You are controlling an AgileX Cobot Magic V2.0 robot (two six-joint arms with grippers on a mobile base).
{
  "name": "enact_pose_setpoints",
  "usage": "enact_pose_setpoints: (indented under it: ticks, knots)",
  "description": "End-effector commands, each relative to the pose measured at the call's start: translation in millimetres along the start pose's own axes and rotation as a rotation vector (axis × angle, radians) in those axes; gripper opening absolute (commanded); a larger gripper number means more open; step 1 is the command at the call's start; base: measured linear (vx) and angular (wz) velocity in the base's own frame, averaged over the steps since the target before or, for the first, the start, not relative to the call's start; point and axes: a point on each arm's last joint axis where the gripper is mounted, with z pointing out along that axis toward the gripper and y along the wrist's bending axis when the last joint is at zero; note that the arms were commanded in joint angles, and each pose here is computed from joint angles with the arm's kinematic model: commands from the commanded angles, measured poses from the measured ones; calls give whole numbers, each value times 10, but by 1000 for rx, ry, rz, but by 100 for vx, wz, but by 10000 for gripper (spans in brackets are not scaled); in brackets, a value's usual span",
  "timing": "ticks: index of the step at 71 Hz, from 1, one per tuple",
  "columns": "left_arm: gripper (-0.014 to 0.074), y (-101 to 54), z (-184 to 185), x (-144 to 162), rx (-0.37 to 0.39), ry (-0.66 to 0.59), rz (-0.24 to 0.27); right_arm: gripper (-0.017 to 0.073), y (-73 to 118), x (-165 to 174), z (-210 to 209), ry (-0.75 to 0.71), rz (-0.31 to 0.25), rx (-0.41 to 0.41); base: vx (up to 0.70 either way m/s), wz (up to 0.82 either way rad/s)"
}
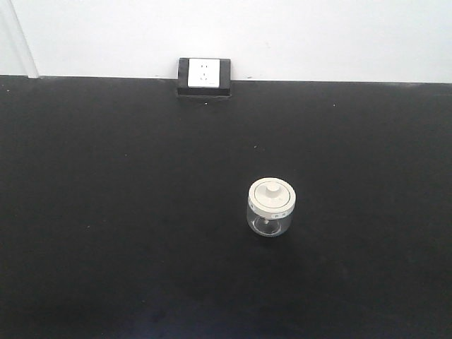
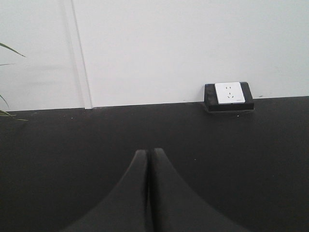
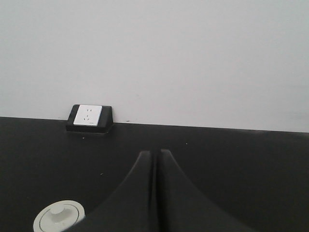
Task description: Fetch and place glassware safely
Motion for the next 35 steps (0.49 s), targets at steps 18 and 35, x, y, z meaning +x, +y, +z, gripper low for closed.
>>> enact_pose_setpoints:
  ticks: [18,35]
  knots:
    - [-7,0,8,-144,6,-79,-14,-3,5,-93,-84,-84,-3,-17,0,0]
    - [-7,0,8,-144,6,-79,-14,-3,4,-91,-84,-82,-3,-16,0,0]
